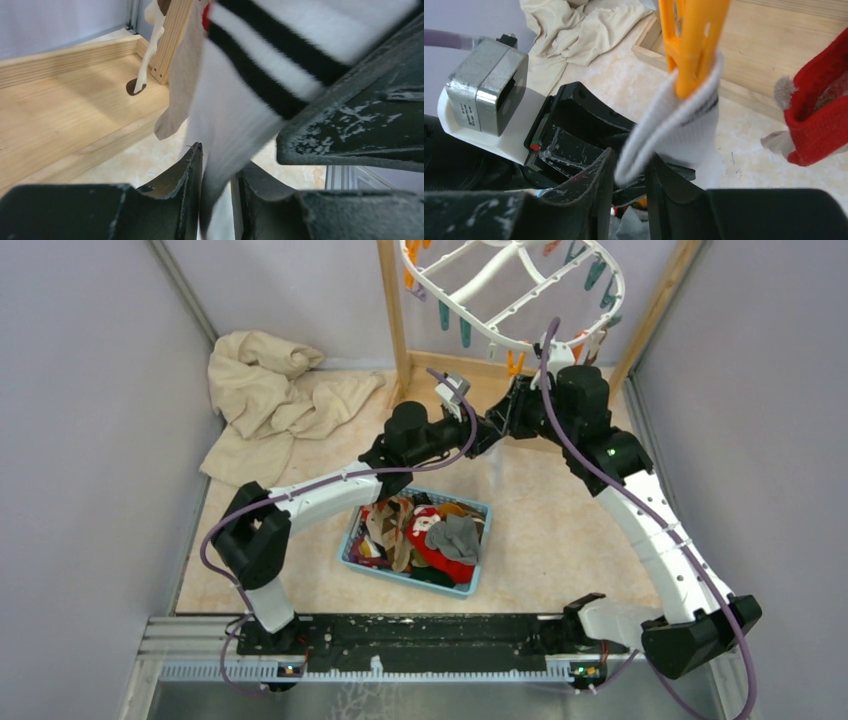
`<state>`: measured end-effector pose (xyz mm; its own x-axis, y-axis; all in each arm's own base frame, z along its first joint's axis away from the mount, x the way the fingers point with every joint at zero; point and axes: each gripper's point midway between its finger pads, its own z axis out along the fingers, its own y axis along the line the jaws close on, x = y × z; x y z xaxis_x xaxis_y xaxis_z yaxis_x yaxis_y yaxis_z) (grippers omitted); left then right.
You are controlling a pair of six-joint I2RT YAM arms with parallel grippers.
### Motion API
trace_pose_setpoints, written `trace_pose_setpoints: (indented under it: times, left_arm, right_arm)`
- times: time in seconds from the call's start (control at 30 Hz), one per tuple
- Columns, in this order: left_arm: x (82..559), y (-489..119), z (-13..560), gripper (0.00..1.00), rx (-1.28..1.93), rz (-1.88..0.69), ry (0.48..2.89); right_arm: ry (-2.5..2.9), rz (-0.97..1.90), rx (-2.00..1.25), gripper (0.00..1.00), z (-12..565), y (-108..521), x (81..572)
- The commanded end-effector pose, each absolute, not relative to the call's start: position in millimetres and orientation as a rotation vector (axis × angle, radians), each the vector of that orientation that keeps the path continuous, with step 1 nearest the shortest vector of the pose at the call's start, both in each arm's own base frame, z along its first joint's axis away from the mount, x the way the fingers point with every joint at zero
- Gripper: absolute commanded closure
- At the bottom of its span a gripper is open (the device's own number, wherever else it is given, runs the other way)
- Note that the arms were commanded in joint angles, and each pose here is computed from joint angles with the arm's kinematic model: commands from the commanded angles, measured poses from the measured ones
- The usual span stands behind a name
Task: Remove the socks clipped to the hanger
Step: Remove the sock from the hanger.
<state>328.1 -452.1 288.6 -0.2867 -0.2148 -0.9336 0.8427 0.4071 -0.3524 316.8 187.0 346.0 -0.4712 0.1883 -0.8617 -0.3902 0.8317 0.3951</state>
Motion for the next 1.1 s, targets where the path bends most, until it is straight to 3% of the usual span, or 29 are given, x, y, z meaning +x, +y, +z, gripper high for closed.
trace_pose_setpoints:
  times: [0.0, 0.57, 0.67, 0.83, 0.97, 1.07]
  left_arm:
    - [325, -450, 306, 0.68, 0.584, -1.169, 1.488]
    - [325, -449, 301, 0.64, 0.582, -1.163, 1.508]
    - [325, -446, 301, 0.55, 0.575, -1.150, 1.512]
    - [325, -437, 297, 0.23, 0.559, -1.111, 1.539]
    - [322, -430, 299, 0.04, 0.550, -1.098, 1.532]
    - [324, -433, 295, 0.01, 0.562, -1.096, 1.540]
  right_arm:
    - [1.862, 0.650, -0.142, 0.67, 386, 175, 304]
    - [1.799, 0.517, -0.073, 0.60, 410, 150, 310]
    - [1.802, 0.514, -0.076, 0.59, 411, 150, 310]
    - [1.810, 0.497, -0.069, 0.52, 408, 147, 309]
    - [1.816, 0.472, -0.062, 0.47, 404, 143, 309]
    - [1.805, 0.456, -0.049, 0.44, 409, 139, 310]
